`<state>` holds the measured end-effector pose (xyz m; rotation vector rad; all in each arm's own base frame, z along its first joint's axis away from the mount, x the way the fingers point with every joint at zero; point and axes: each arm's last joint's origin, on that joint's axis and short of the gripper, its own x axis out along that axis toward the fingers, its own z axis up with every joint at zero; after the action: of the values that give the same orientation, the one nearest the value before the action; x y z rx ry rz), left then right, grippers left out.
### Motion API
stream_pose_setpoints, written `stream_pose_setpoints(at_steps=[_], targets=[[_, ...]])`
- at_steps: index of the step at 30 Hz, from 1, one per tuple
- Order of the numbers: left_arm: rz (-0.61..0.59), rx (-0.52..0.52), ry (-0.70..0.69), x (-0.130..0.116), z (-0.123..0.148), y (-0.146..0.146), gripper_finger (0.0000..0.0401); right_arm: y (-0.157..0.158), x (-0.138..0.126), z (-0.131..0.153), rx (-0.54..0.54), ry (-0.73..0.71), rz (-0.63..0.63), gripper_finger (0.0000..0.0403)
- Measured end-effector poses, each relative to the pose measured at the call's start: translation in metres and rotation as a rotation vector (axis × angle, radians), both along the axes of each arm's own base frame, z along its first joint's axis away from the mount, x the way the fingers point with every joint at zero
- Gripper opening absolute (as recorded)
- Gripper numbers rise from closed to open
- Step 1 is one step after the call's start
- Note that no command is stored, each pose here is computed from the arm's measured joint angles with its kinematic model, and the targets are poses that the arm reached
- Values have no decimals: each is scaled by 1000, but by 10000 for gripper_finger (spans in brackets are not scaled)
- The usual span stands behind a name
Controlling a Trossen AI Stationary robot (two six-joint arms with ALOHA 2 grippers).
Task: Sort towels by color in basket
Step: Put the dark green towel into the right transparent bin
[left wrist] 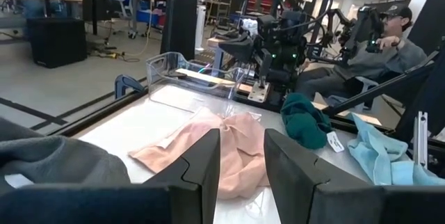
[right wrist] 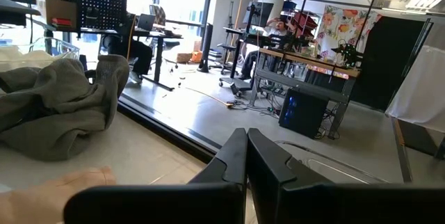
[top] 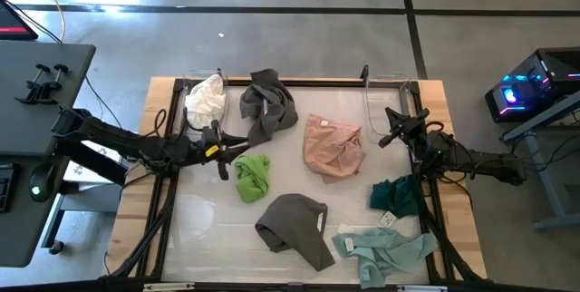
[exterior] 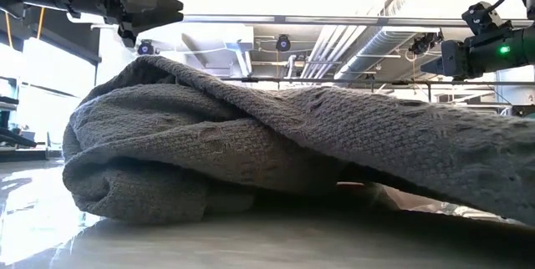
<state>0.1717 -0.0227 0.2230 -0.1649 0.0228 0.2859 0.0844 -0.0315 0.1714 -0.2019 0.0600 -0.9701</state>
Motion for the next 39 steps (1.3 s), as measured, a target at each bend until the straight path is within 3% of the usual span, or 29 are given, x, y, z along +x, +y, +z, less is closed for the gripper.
stream_pose_setpoints(at_steps=[14, 16, 21, 24, 27, 32, 35, 39], targets=[[1, -31, 7, 0, -2, 0, 101, 0, 0, 0, 0, -1, 1, 0], [2, -41, 3, 0, -2, 0, 101, 0, 0, 0, 35, -57, 15, 0], [1, -29, -26, 0, 2, 0, 101, 3, 4, 1, 359, -459, 207, 0], [0, -28, -32, 0, 2, 0, 101, 5, 5, 2, 472, -558, 283, 0], [0, -27, -29, 0, 2, 0, 101, 8, 8, 2, 538, -566, 409, 0], [0, -27, -31, 0, 2, 0, 101, 17, 11, 9, 597, -543, 757, 0], [-12, -38, -21, 0, 1, -1, 101, 23, 11, 15, 557, -506, 957, 0], [-50, -84, 13, 1, -5, -7, 101, 29, 10, 20, 497, -503, 1079, 0]])
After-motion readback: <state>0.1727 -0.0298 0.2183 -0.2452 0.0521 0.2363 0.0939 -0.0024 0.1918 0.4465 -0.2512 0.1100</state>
